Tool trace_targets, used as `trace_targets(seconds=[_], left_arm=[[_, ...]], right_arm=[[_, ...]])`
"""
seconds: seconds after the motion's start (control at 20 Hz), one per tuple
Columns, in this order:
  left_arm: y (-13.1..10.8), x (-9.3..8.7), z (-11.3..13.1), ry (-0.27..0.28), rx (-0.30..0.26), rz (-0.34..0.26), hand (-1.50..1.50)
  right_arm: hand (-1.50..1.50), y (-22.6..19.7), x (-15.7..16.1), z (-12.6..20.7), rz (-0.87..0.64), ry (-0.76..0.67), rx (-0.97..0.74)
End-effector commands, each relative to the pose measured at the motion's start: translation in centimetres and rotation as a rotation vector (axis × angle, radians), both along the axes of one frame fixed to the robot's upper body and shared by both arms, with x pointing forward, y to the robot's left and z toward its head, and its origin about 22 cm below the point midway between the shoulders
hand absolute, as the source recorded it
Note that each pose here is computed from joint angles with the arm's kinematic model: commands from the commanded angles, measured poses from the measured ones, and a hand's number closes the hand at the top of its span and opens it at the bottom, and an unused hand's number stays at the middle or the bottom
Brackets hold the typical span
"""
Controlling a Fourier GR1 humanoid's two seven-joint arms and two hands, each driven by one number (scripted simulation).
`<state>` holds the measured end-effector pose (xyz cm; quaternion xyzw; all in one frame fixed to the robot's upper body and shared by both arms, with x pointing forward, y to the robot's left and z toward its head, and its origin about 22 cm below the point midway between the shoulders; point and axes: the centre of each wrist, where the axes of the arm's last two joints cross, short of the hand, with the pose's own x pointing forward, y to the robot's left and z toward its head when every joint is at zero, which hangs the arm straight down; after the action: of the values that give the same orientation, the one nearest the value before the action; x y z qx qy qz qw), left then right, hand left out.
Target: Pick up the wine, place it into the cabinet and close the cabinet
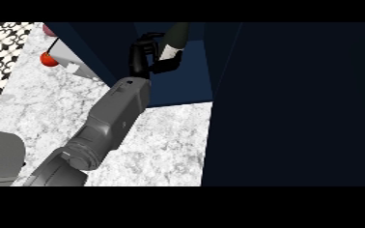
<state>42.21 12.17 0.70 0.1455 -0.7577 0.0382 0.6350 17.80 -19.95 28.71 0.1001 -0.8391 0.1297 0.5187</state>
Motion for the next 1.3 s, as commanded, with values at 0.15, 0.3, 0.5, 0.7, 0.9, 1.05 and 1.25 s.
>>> trace_targets(seconds=[0.15,0.3,0.5,0.7,0.9,1.05,1.25], left_arm=[[0.1,-1.7,-2.8,0.048,-0.179,-0.039,1.5],[0.0,-1.5,-2.4,0.083,-0.235,-0.043,1.5],[0.5,-2.2,-3.5,0.089,-0.277,-0.043,1.5],[1.3,-3.3,-5.2,0.073,-0.278,-0.041,1.5],[1.8,-4.2,-6.5,0.121,-0.316,-0.034,1.5],[2.0,-4.5,-6.9,0.13,-0.293,-0.022,1.5],[3.1,-6.5,-9.3,0.138,-0.286,0.011,1.5]], right_arm=[[-1.5,0.2,-1.2,-0.2,0.049,0.006,0.017],[-1.5,-0.1,-0.4,0.0,0.056,0.01,0.021],[-1.5,1.1,0.3,0.2,0.07,0.016,0.01],[-1.5,0.2,-0.4,-0.6,0.092,0.008,0.005],[-1.5,0.9,0.5,0.4,0.093,0.008,0.026],[-1.5,0.9,0.3,0.2,0.103,-0.002,0.026],[-1.5,0.7,-0.1,0.0,0.106,0.008,0.042]])
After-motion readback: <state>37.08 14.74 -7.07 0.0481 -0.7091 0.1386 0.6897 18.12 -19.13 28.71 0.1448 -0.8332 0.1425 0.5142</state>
